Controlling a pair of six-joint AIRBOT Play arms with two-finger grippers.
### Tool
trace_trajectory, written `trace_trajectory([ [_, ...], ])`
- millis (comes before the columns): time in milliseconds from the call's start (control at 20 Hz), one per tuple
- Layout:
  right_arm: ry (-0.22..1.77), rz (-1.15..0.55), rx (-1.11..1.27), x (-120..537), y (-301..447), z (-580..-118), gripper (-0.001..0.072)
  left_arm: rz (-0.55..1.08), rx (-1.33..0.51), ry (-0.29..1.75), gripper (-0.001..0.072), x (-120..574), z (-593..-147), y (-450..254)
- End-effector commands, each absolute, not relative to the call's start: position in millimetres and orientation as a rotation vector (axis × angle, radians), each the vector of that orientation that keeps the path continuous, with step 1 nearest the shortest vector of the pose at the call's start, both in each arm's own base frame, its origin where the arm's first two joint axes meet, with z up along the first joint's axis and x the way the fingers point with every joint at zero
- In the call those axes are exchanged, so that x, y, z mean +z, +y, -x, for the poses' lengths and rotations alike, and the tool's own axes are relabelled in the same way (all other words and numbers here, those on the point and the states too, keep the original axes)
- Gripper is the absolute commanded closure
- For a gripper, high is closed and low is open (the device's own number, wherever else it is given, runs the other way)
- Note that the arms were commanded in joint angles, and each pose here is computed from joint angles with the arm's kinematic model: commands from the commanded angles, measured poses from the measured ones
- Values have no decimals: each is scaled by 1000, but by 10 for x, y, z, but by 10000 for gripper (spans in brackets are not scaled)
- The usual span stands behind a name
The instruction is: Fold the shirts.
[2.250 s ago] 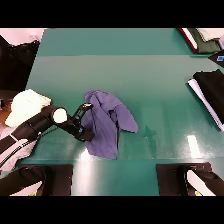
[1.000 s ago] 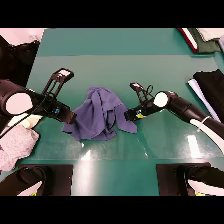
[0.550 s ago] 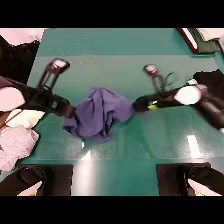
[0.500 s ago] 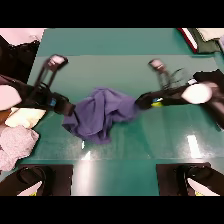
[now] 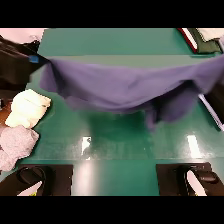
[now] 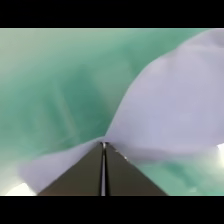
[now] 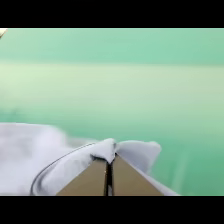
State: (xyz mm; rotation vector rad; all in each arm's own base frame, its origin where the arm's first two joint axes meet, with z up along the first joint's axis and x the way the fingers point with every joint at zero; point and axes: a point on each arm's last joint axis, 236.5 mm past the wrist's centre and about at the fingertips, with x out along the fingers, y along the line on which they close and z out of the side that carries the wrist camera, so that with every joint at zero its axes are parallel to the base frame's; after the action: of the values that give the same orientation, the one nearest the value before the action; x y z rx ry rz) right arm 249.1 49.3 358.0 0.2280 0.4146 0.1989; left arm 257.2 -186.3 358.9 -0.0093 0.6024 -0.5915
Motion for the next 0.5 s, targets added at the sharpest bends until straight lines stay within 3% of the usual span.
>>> trace_trajectory([
  [0, 373, -207, 1, 3824, 163, -2037, 693, 72, -748, 518, 678, 4099, -2143, -2001],
  [250, 292, -171, -43, 4206, 129, -1916, 693, 115, -867, 434, 679, 4474, -1820, -2090],
  [450, 306, -180, 14, 4398, 136, -2175, 693, 42, -811, 505, 678, 4136, -2047, -2081],
])
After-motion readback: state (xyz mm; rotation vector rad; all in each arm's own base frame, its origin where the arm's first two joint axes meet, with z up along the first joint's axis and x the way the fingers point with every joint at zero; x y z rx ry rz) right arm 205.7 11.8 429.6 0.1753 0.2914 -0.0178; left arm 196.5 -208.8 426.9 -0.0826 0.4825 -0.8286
